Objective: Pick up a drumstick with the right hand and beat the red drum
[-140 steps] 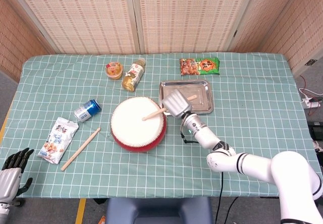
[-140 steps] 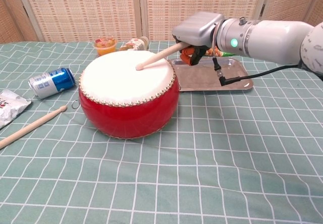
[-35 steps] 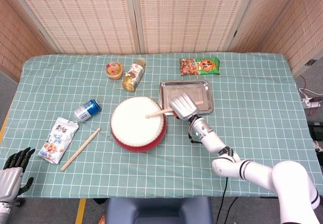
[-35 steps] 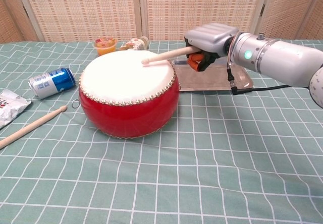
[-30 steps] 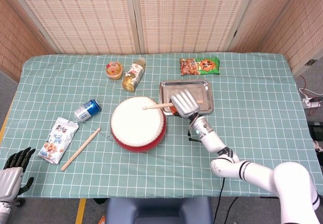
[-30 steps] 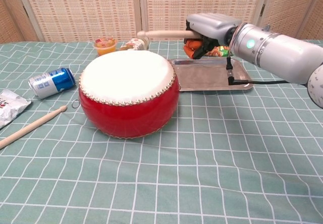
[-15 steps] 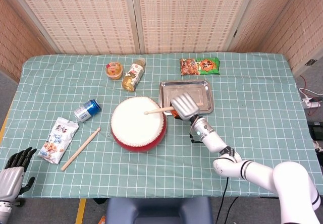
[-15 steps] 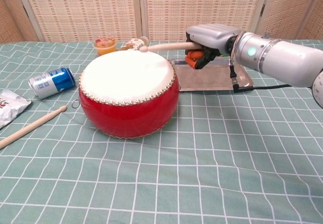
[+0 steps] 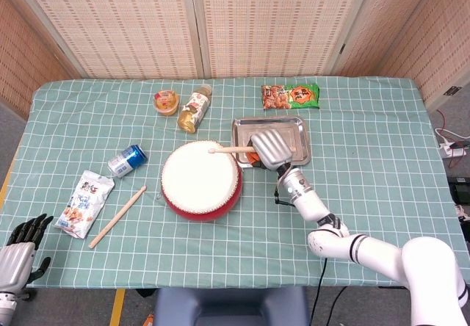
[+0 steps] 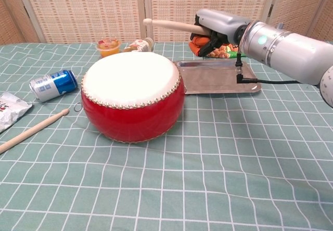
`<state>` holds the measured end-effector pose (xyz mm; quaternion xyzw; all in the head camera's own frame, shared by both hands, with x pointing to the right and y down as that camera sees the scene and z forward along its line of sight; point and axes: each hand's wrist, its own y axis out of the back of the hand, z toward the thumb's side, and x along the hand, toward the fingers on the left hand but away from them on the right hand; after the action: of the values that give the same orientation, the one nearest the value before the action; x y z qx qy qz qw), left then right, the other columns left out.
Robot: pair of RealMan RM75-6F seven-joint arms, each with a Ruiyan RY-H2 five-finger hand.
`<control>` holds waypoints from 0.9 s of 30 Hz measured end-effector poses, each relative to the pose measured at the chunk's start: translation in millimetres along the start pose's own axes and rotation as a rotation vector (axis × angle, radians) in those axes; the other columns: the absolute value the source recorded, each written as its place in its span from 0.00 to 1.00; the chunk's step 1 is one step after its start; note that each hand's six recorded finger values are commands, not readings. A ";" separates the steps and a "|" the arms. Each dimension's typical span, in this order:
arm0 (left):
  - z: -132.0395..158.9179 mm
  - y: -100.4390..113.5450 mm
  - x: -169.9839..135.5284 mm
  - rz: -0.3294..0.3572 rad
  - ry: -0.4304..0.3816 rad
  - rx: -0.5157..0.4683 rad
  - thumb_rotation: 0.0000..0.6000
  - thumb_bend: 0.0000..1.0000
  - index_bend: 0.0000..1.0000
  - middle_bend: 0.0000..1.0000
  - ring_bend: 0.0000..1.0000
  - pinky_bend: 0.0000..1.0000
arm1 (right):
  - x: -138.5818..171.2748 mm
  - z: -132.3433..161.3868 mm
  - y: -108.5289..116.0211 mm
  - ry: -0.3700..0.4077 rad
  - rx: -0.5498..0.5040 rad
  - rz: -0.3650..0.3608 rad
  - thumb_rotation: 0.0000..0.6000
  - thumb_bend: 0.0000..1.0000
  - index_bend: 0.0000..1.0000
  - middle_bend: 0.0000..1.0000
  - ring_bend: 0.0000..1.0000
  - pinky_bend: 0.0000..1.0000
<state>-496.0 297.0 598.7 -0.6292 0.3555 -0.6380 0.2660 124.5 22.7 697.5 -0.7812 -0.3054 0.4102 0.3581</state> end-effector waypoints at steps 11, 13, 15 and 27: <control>-1.8 -2.2 -0.3 -0.007 0.008 -0.002 1.00 0.35 0.00 0.00 0.00 0.02 | 3.7 -3.4 -27.7 0.039 0.353 0.136 1.00 0.69 1.00 1.00 1.00 1.00; -2.2 -2.2 -0.6 -0.007 0.008 -0.004 1.00 0.35 0.00 0.00 0.00 0.02 | 3.8 -4.7 -31.8 0.041 0.423 0.152 1.00 0.69 1.00 1.00 1.00 1.00; -2.6 -2.3 -0.6 -0.007 0.009 -0.004 1.00 0.35 0.00 0.00 0.00 0.02 | 3.2 -3.2 -30.4 0.039 0.438 0.139 1.00 0.68 1.00 1.00 1.00 1.00; 2.1 -0.3 1.2 -0.001 -0.007 -0.001 1.00 0.35 0.00 0.00 0.00 0.02 | 2.1 0.7 -6.6 0.040 0.065 -0.023 1.00 0.68 1.00 1.00 1.00 1.00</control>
<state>-494.0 296.0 599.6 -0.6317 0.3546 -0.6357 0.2666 123.7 28.3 701.6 -0.7735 -0.2938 0.4000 0.3940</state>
